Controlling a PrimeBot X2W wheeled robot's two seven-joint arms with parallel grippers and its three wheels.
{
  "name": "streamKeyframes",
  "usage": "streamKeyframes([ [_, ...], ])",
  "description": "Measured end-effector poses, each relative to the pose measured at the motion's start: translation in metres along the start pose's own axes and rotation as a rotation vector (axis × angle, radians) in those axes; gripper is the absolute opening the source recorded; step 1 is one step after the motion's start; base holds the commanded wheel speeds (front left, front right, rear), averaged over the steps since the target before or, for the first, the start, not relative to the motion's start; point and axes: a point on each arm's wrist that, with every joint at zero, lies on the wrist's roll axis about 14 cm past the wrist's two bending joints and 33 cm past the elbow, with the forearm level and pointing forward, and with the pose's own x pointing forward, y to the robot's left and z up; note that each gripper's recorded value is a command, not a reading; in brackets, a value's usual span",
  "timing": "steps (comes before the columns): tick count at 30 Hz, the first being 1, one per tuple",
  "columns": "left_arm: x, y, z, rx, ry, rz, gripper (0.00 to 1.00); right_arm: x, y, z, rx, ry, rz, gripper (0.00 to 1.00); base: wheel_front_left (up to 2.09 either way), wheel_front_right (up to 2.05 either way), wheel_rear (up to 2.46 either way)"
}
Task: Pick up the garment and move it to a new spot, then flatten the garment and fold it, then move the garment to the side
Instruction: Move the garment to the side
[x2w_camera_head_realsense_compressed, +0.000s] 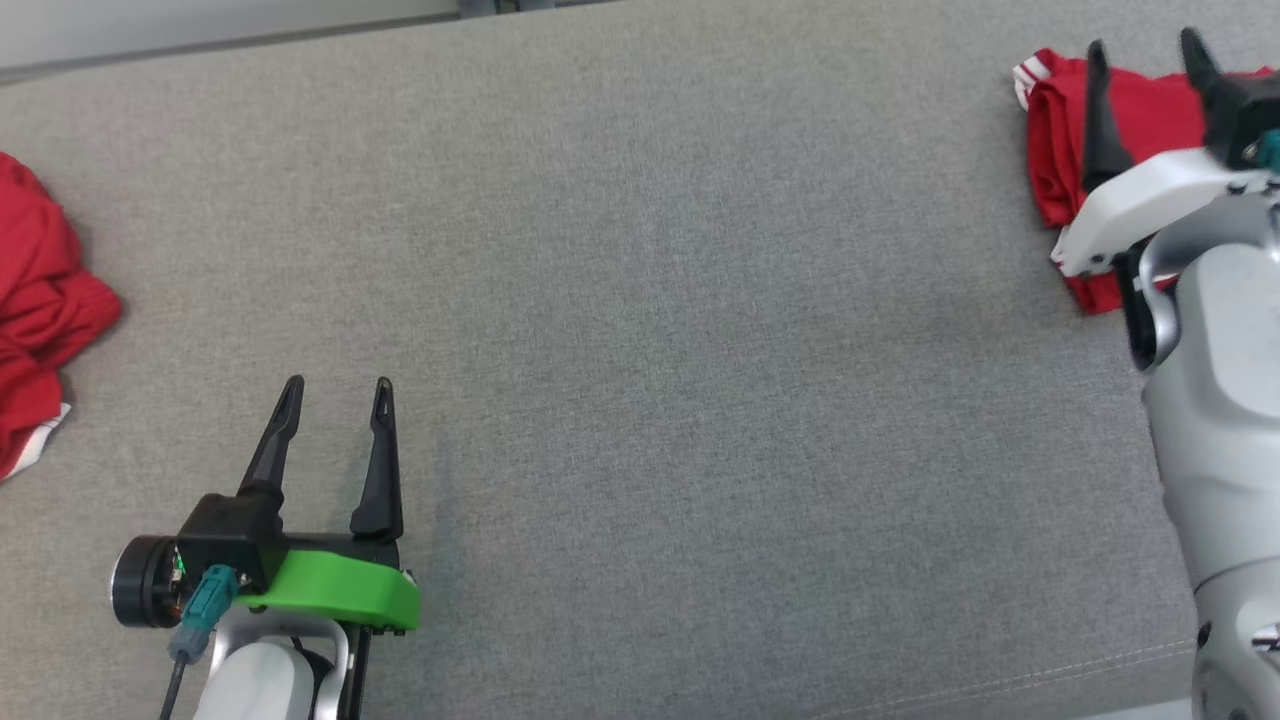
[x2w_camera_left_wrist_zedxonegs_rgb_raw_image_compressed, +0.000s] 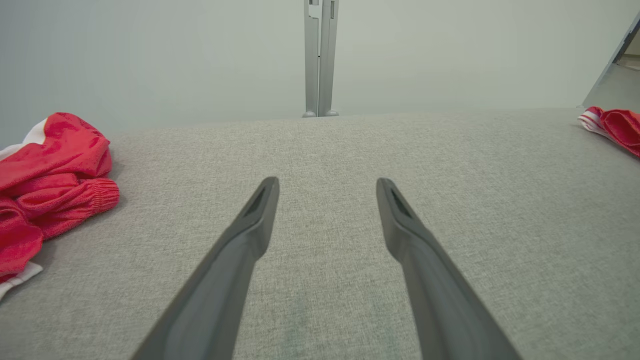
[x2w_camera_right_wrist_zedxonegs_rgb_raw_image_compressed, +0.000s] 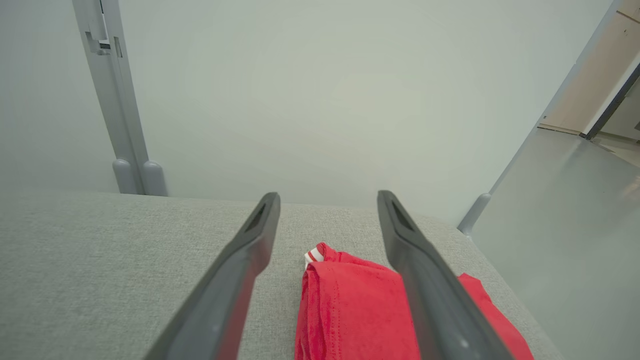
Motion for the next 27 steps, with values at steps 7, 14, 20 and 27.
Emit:
streamKeyframes([
  [7,-0.026,0.01,0.015,-0.028,-0.041,0.08,1.0,-0.045,0.04,0.02,0.133,-0.071,0.08,1.0,0.0,0.0,0.0],
  [14,-0.063,0.018,0.023,-0.051,-0.061,0.141,1.0,-0.1,0.069,0.028,0.245,-0.126,0.124,1.0,0.0,0.0,0.0],
  [20,-0.088,0.024,0.028,-0.062,-0.089,0.185,1.0,-0.139,0.097,0.028,0.291,-0.145,0.176,1.0,0.0,0.0,0.0],
  [27,-0.104,0.031,0.031,-0.073,-0.109,0.228,1.0,-0.168,0.12,0.023,0.341,-0.135,0.237,1.0,0.0,0.0,0.0],
])
